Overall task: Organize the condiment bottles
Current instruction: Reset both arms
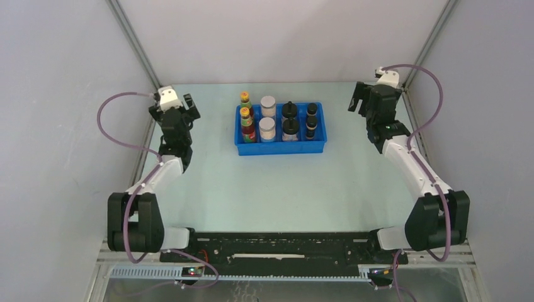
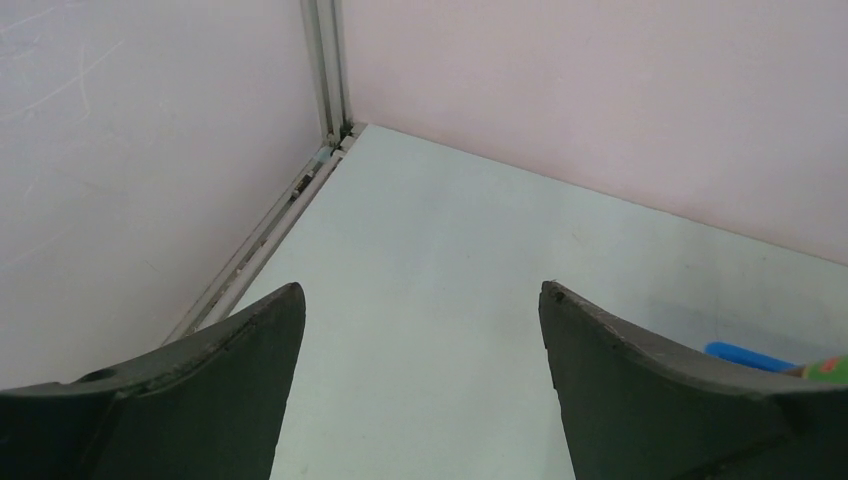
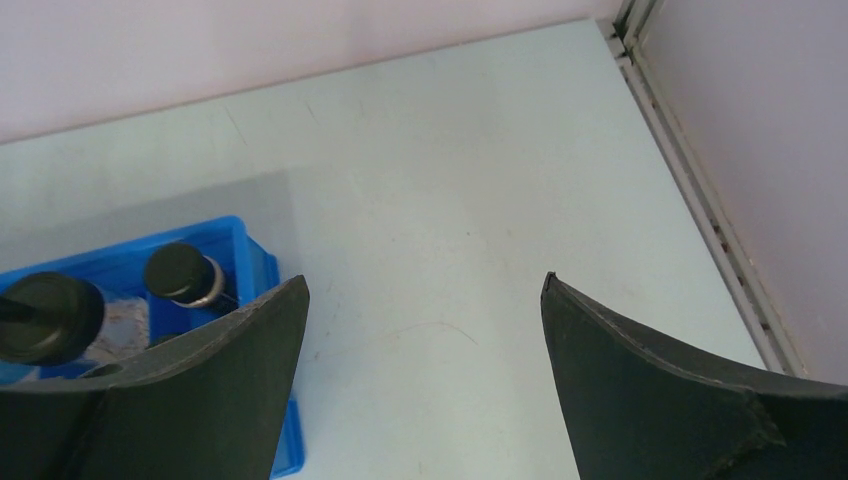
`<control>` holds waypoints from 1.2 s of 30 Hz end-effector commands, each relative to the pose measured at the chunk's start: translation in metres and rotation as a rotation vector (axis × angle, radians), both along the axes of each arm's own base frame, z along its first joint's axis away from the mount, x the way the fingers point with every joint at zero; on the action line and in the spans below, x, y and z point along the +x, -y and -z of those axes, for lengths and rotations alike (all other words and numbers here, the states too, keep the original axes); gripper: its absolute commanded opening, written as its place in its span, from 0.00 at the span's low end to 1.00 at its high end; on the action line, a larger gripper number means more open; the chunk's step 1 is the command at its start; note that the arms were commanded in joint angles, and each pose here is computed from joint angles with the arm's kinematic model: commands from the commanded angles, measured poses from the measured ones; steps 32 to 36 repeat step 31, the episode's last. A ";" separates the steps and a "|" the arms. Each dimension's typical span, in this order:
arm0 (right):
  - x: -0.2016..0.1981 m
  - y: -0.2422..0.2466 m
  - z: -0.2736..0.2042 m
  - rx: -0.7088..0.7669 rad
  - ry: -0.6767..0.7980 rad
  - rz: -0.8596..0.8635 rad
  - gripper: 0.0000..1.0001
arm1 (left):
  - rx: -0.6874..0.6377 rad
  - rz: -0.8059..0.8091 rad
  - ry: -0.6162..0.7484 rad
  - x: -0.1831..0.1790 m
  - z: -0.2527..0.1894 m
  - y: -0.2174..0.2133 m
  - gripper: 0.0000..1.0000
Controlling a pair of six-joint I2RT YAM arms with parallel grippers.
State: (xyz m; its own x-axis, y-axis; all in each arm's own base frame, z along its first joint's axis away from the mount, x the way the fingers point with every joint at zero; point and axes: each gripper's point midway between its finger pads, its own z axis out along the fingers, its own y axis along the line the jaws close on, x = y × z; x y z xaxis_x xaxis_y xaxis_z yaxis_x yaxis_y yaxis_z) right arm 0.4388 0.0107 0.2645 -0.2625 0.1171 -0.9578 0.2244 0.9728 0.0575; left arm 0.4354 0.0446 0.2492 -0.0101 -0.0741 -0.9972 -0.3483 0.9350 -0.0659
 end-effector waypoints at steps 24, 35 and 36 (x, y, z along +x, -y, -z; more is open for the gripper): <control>0.033 0.018 0.064 -0.048 -0.025 0.048 0.92 | 0.026 0.122 0.104 0.013 0.049 0.007 0.92; 0.030 0.019 0.065 -0.010 0.006 0.036 0.94 | 0.023 0.131 0.120 0.013 0.044 0.009 0.91; 0.030 0.019 0.065 -0.010 0.006 0.036 0.94 | 0.023 0.131 0.120 0.013 0.044 0.009 0.91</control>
